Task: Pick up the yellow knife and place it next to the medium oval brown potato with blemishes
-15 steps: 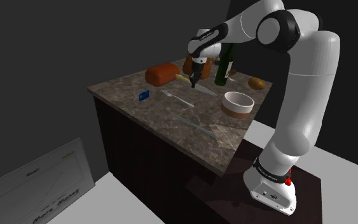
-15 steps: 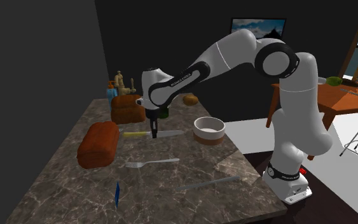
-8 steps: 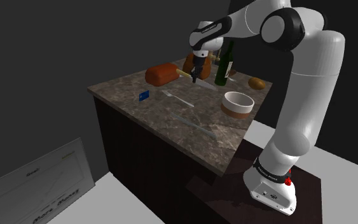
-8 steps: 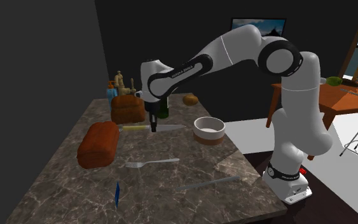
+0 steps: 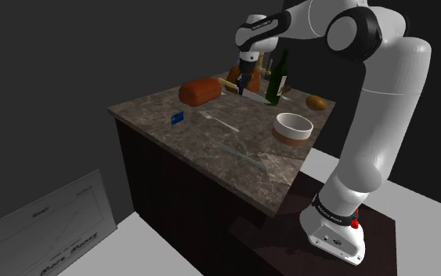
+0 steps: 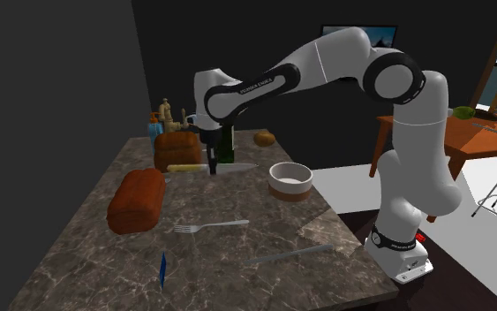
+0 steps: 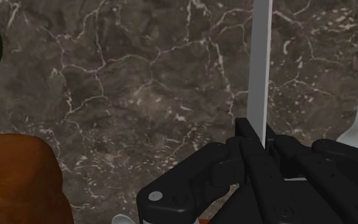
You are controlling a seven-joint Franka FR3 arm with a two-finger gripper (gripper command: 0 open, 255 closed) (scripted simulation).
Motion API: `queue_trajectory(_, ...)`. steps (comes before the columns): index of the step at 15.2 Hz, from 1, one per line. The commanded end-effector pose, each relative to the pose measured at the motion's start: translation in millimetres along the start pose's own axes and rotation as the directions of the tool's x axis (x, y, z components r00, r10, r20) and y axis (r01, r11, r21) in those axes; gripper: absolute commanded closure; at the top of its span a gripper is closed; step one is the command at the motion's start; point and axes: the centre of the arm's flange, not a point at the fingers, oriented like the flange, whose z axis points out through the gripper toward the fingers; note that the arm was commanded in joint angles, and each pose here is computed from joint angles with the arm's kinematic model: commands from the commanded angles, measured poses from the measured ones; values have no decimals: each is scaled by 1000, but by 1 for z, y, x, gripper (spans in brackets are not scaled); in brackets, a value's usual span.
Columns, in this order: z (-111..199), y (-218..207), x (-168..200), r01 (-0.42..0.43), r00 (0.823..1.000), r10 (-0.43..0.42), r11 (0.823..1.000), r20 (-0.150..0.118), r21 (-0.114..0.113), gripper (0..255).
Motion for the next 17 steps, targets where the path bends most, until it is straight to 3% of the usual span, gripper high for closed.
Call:
queue_trajectory(1, -12, 0, 0, 0, 1000, 0, 1000, 0, 0, 255)
queue_trajectory(9, -51, 0, 1, 0, 1000, 0, 1000, 0, 0, 255)
queue_trajectory(17, -53, 83, -64, 0, 1000, 0, 1000, 0, 0, 255)
